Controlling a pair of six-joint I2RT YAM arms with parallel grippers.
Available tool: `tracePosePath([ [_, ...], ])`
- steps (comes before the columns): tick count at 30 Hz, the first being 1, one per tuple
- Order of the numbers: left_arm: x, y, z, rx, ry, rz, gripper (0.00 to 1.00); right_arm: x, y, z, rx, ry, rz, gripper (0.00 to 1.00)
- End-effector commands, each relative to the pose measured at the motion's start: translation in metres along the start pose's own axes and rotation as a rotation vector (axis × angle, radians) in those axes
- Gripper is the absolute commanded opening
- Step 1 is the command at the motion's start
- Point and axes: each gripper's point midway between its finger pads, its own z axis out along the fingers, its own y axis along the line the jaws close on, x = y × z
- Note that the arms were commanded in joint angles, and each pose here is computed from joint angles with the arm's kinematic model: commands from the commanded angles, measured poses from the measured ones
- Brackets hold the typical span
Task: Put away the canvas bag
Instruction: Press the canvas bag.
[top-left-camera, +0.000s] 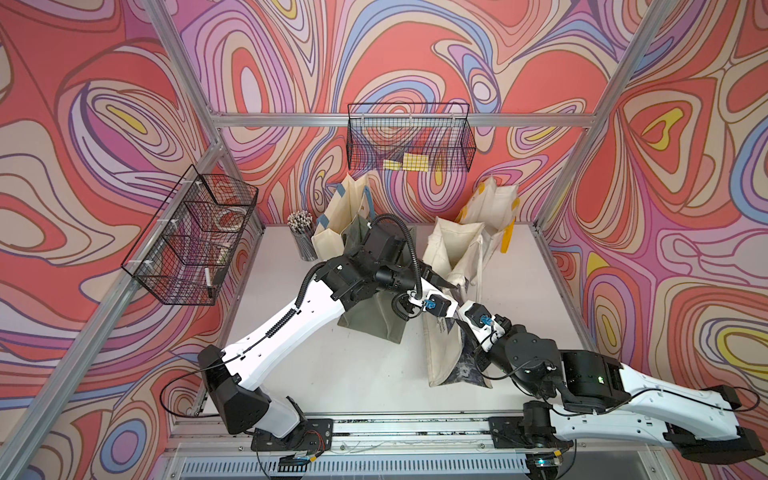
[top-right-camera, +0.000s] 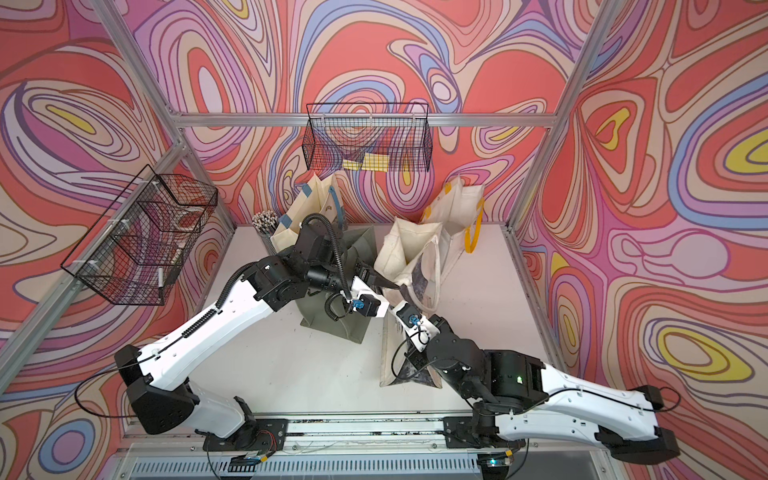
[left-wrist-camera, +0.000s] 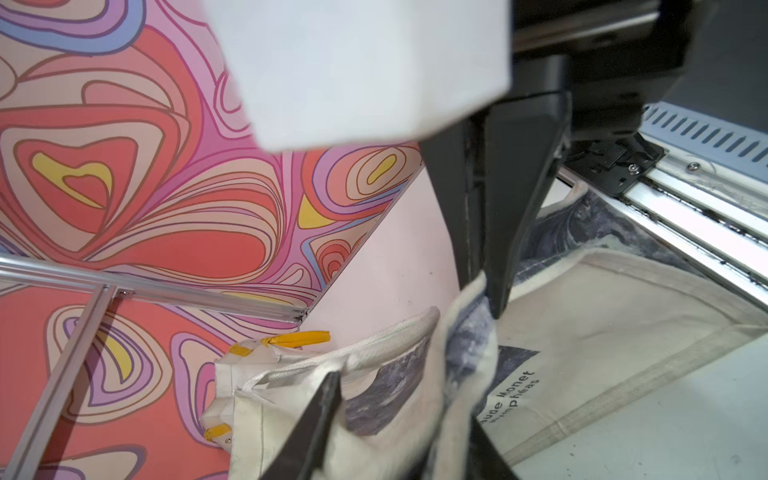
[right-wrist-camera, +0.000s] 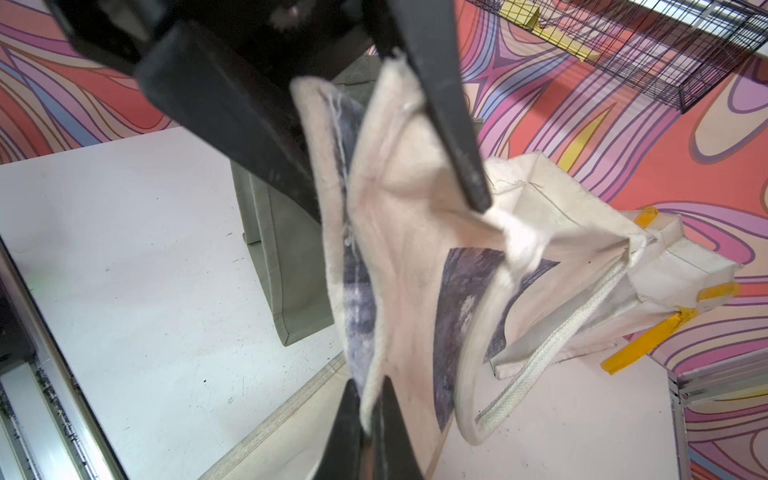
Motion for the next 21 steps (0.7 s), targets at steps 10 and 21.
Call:
tracePosePath([
  [10,-0.011,0.064,0.002,-0.232,0.071,0.09,0.0,-0.005,-0.002,0.015,0.084,0.007,0.102,0.41],
  [21,-0.017,0.083,-0.016,-0.298,0.13,0.051,0.0,0.0,-0.046,0.009,0.364,-0.057,0.233,0.53],
])
